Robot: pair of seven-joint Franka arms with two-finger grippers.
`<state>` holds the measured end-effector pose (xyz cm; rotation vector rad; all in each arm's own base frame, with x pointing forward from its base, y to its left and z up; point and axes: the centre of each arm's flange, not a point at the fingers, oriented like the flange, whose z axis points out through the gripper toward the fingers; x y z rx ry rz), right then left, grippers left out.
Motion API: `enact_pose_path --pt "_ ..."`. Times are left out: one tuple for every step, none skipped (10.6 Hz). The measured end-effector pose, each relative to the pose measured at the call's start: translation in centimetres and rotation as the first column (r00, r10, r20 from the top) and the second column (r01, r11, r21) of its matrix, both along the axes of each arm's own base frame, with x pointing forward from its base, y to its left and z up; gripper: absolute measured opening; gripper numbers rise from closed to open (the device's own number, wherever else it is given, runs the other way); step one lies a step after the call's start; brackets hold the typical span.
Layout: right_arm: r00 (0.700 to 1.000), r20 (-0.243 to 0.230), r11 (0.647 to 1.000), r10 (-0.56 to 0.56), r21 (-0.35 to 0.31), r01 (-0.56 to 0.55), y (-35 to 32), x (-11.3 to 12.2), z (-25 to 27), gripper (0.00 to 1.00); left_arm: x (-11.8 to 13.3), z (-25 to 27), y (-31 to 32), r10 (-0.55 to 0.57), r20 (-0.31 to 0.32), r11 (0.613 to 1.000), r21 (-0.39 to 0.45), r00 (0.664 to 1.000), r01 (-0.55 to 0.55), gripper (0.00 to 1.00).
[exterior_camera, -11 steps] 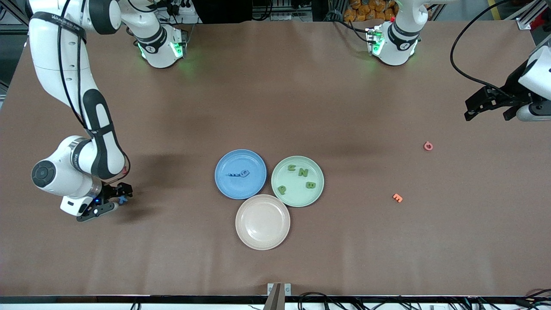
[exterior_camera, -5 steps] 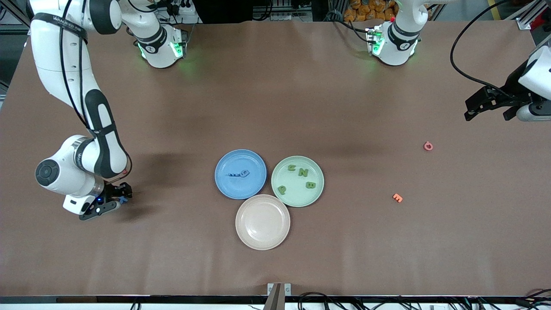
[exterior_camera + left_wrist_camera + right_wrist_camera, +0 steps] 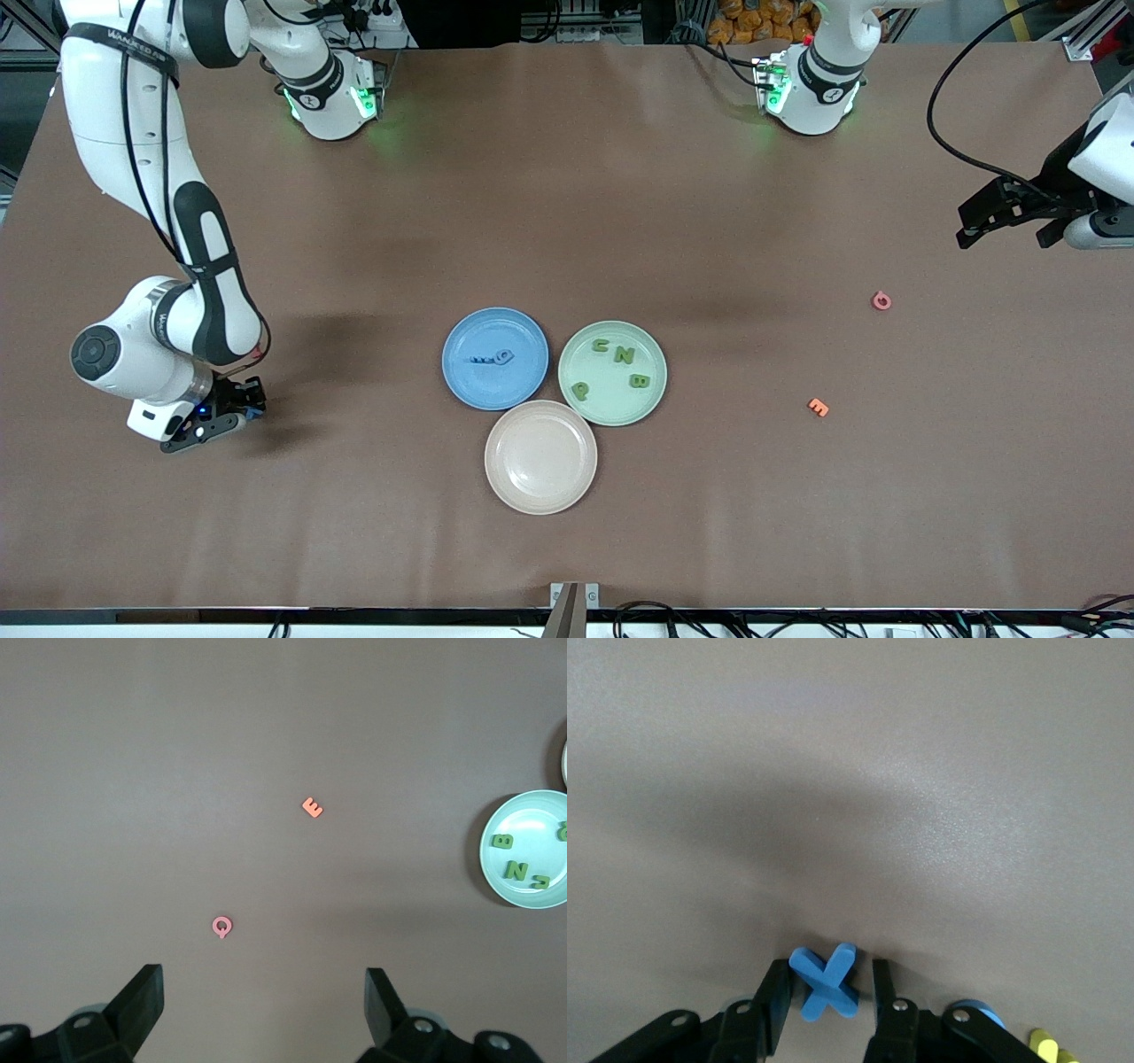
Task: Sort letters by color into matching plates
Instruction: 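Close the right gripper on the blue x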
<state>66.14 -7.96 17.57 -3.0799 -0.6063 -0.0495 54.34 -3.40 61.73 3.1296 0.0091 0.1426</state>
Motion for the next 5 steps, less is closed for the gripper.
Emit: enact_pose_path --pt "1.000 0.001 1.000 0.000 0.000 0.000 0.00 0.01 0.04 0.39 0.00 0.06 0.00 0.000 0.001 1.000 0.000 1.000 0.000 1.00" --pt "1.000 0.001 1.000 0.000 0.000 0.000 0.01 0.01 0.04 0.39 0.01 0.09 0.00 0.000 0.002 1.000 0.000 1.000 0.000 1.00" --pt "1.000 0.002 1.000 0.000 0.000 0.000 0.02 0.02 0.11 0.31 0.01 0.09 0.00 0.000 0.002 1.000 0.000 1.000 0.000 1.00" --pt "1.000 0.002 1.000 0.000 0.000 0.000 0.02 0.01 0.12 0.30 0.01 0.09 0.00 0.000 0.002 1.000 0.000 1.000 0.000 1.00" --pt "1.000 0.003 1.000 -0.002 0.000 0.002 0.03 0.02 0.14 0.29 0.01 0.09 0.00 0.000 0.002 1.000 0.000 1.000 0.000 1.00"
